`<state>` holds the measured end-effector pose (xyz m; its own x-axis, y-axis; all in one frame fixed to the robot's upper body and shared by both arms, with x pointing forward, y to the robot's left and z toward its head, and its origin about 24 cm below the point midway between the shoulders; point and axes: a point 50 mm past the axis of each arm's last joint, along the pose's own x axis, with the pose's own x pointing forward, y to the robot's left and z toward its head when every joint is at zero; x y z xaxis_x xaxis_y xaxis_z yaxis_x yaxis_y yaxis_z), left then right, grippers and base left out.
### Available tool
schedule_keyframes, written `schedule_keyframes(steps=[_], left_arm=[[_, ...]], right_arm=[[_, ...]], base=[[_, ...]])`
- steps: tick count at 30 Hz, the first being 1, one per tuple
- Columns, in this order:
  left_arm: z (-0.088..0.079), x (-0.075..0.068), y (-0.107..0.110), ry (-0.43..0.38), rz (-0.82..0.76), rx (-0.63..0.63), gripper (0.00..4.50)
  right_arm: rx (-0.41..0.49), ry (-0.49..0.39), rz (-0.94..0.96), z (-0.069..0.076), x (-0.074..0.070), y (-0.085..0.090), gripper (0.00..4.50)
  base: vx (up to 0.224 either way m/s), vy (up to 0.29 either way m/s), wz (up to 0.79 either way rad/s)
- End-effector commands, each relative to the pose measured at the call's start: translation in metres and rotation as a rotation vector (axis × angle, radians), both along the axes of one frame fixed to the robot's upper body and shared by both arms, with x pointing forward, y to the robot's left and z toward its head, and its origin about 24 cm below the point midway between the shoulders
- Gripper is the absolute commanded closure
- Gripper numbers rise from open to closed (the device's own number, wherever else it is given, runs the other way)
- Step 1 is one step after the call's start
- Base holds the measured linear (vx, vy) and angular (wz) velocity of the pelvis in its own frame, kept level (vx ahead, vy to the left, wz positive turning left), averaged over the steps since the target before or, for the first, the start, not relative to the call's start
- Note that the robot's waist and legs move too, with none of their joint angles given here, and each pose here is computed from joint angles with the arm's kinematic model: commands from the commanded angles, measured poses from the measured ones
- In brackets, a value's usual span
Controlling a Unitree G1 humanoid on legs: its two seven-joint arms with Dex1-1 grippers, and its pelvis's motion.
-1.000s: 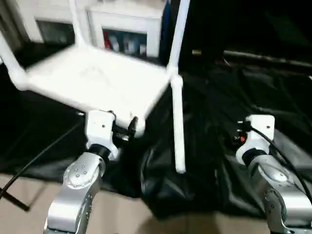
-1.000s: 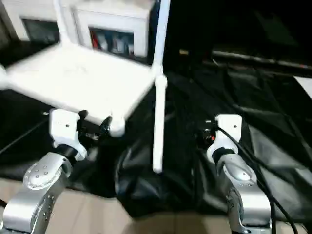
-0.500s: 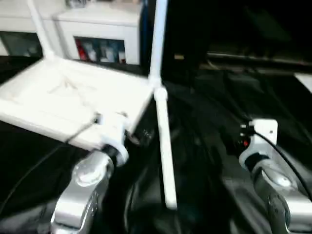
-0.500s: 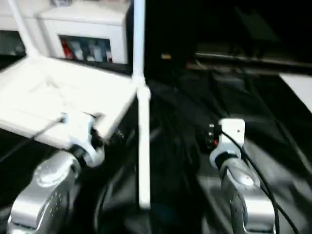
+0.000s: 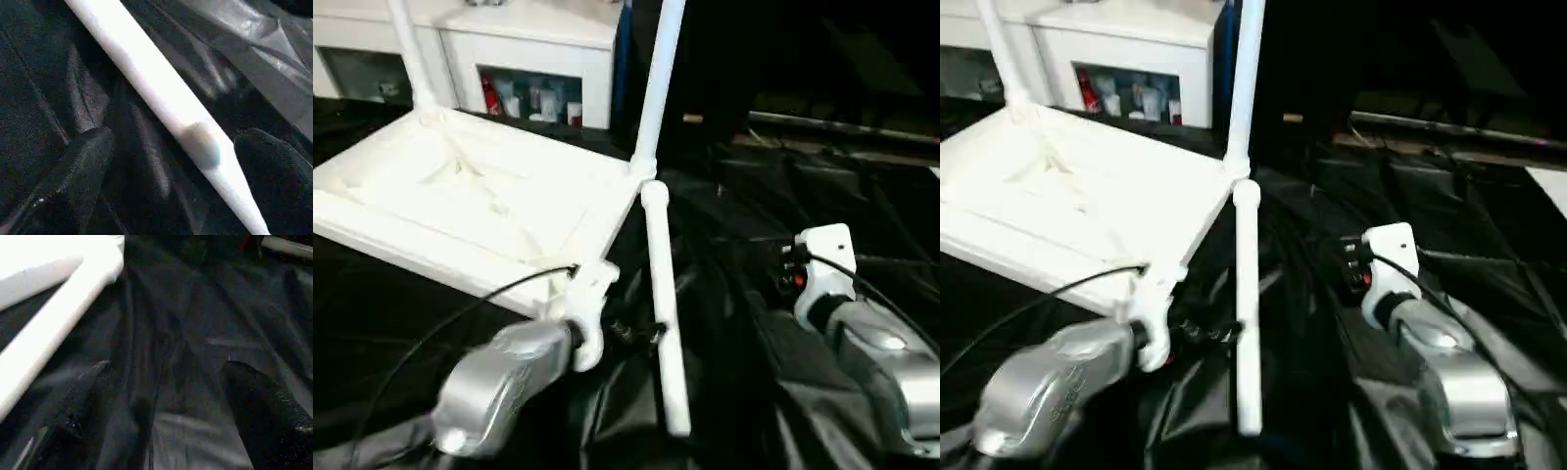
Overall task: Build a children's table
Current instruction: Pick table leg
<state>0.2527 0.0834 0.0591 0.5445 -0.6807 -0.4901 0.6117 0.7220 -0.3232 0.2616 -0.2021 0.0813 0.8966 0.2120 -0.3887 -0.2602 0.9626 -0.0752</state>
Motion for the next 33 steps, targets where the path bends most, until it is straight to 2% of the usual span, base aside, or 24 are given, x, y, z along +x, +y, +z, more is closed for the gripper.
schedule_keyframes(steps=[1, 8, 11, 12, 13, 17, 20, 23, 27, 29, 33], left_arm=[[-0.004, 0.001, -0.004, 0.048, -0.003, 0.010, 0.06], [0.000, 0.003, -0.018, 0.071, -0.045, 0.062, 0.06], [0.004, 0.003, -0.024, 0.052, -0.066, 0.063, 0.06], [0.011, 0.007, -0.026, -0.011, -0.065, 0.073, 0.06], [0.012, 0.007, -0.026, -0.022, -0.064, 0.075, 0.06], [0.037, 0.022, -0.023, -0.342, -0.049, 0.134, 0.06], [0.050, 0.022, -0.021, -0.459, -0.052, 0.099, 0.06], [0.050, 0.015, -0.015, -0.478, -0.051, 0.104, 0.06], [0.039, 0.012, -0.008, -0.414, -0.031, 0.156, 0.06], [0.038, 0.013, -0.008, -0.408, -0.026, 0.154, 0.06], [0.038, 0.011, -0.002, -0.328, -0.049, 0.142, 0.06]], right_arm=[[-0.032, -0.002, 0.018, 0.007, 0.003, -0.001, 0.88], [-0.075, 0.012, 0.057, 0.013, 0.003, -0.006, 0.88], [-0.086, 0.010, 0.052, 0.015, 0.004, -0.006, 0.88], [-0.090, 0.004, 0.048, 0.018, 0.005, -0.006, 0.88], [-0.091, 0.002, 0.047, 0.018, 0.005, -0.006, 0.88], [-0.092, -0.036, 0.047, 0.024, 0.008, -0.007, 0.88], [-0.075, -0.051, 0.054, 0.024, 0.009, -0.005, 0.88], [-0.035, -0.065, 0.055, 0.020, 0.009, 0.000, 0.88], [0.009, -0.074, 0.062, 0.015, 0.012, 0.009, 0.88], [0.012, -0.073, 0.068, 0.014, 0.013, 0.010, 0.88], [0.018, -0.062, 0.102, 0.009, 0.016, 0.019, 0.88]], base=[[0.000, 0.000, 0.00], [0.000, 0.000, 0.00], [0.000, 0.000, 0.00], [0.000, 0.000, 0.00], [0.000, 0.000, 0.00], [0.000, 0.000, 0.00], [0.000, 0.000, 0.00], [0.000, 0.000, 0.00], [0.000, 0.000, 0.00], [0.000, 0.000, 0.00], [0.000, 0.000, 0.00]])
